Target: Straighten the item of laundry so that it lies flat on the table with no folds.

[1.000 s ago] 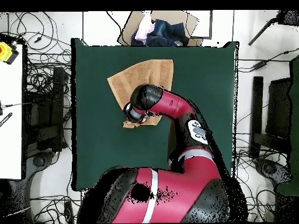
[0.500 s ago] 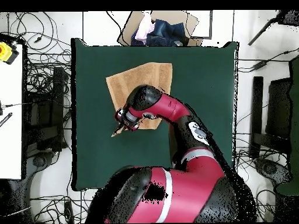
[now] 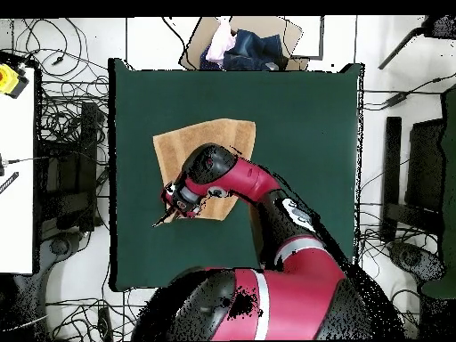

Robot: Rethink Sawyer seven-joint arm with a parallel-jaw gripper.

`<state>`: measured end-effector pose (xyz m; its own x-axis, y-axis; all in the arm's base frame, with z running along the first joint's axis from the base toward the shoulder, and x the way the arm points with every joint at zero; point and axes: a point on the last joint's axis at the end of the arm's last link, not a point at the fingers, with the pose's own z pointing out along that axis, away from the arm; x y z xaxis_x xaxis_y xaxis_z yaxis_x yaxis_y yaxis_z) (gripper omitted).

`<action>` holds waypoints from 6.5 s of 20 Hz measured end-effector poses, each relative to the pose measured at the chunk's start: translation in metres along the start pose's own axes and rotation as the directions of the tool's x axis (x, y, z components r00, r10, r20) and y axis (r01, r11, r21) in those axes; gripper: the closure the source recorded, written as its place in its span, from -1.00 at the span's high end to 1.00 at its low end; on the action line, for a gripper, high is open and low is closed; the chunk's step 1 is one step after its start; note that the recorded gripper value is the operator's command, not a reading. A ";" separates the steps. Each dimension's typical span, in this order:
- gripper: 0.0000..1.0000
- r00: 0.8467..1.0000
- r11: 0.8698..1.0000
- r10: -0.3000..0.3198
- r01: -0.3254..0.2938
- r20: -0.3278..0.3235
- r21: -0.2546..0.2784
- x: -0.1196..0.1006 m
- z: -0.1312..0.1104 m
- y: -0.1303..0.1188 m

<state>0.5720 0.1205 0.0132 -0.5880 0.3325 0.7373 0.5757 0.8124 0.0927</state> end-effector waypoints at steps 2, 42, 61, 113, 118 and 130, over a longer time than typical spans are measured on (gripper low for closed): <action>-1.00 1.000 1.000 -0.005 0.005 -0.009 0.005 0.009 0.002 0.000; 1.00 0.863 0.978 -0.199 0.144 0.465 0.152 0.021 -0.037 0.049; 1.00 0.742 0.980 -0.191 0.103 0.642 0.173 -0.006 -0.214 0.089; 1.00 0.607 0.994 -0.101 0.040 0.789 0.097 -0.019 -0.321 -0.014; 1.00 0.585 0.990 -0.133 0.042 0.800 0.134 -0.021 -0.316 -0.016; 1.00 0.624 0.985 -0.168 0.081 0.763 0.151 0.002 -0.257 -0.012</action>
<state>0.7098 -0.0121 0.1856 -0.8974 0.4362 -0.0657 0.4336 0.8997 0.0499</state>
